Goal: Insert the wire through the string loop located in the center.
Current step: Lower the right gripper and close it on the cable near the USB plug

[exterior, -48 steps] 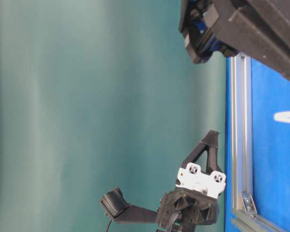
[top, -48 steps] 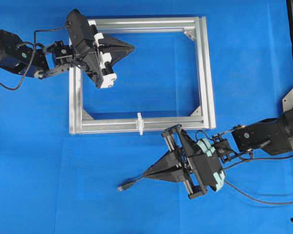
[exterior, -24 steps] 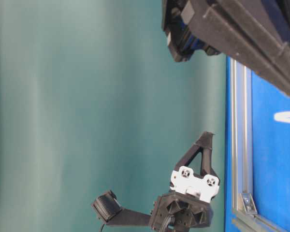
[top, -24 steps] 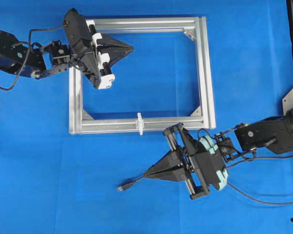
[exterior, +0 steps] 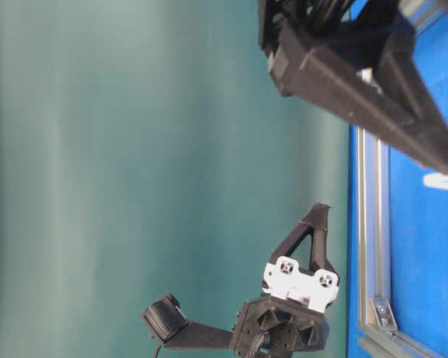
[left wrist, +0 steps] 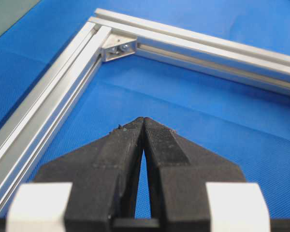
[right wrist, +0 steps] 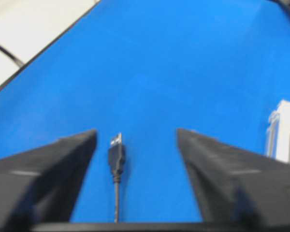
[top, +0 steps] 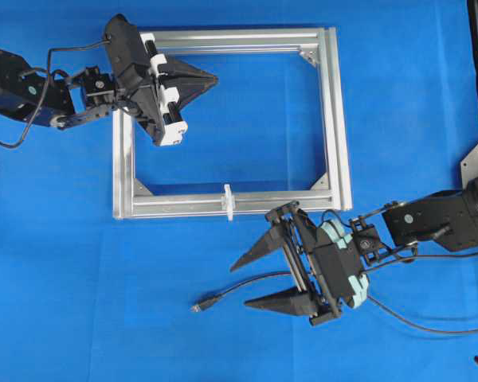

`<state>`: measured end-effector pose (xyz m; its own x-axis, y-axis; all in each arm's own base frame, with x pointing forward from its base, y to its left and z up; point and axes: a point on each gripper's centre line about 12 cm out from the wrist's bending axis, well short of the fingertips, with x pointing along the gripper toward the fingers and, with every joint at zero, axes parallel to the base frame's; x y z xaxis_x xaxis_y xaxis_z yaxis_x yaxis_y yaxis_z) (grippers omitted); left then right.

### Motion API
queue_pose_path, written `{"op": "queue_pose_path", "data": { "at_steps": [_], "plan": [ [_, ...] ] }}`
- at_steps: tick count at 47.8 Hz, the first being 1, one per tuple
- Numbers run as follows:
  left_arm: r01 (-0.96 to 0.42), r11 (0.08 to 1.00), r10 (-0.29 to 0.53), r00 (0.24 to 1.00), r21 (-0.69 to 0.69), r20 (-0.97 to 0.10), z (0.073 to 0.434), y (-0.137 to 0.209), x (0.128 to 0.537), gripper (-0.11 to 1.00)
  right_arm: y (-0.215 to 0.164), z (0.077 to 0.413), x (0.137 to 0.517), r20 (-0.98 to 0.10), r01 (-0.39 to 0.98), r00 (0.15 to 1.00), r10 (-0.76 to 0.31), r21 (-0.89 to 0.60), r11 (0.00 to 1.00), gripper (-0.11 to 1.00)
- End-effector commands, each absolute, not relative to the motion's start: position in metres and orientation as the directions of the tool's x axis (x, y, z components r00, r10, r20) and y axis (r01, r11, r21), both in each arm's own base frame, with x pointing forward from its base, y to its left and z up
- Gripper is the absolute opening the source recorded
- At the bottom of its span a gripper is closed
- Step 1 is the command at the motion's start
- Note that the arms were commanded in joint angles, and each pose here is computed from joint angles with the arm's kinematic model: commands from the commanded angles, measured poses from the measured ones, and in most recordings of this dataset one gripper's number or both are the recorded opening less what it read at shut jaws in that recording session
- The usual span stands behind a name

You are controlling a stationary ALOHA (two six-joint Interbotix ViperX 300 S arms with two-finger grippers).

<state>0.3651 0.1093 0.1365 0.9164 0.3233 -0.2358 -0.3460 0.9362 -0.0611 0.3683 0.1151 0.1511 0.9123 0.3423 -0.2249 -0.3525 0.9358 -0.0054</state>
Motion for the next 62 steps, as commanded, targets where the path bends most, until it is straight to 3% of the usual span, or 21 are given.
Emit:
{"op": "queue_pose_path", "data": {
  "at_steps": [1,4,8,18,37,62],
  "plan": [
    [-0.341,0.938,0.324,0.925,-0.061,-0.197,0.15,0.11,0.367,0.0,0.115,0.167,0.372,-0.184,-0.348,0.922,0.341,-0.006,0.937,0.8],
    [-0.342,0.938,0.324,0.926,-0.062,-0.195,0.15,0.11,0.367,0.0,0.115,0.166,0.372,-0.19,-0.347,0.921,0.339,-0.005,0.938,0.91],
    [-0.342,0.938,0.324,0.925,-0.062,-0.197,0.15,0.11,0.367,0.0,0.115,0.164,0.372,-0.202,-0.344,0.92,0.336,-0.003,0.939,0.85],
    [-0.34,0.938,0.323,0.926,-0.061,-0.195,0.15,0.109,0.367,0.0,0.116,0.154,0.378,-0.238,-0.337,0.914,0.329,0.003,0.941,0.88],
    [-0.34,0.938,0.323,0.926,-0.06,-0.197,0.15,0.109,0.367,0.0,0.115,0.099,0.395,-0.353,-0.281,0.893,0.279,0.047,0.959,0.88],
    [-0.34,0.938,0.323,0.925,-0.06,-0.198,0.15,0.109,0.366,0.0,0.115,0.081,0.395,-0.412,-0.268,0.87,0.27,0.062,0.961,0.77]
  ]
}}
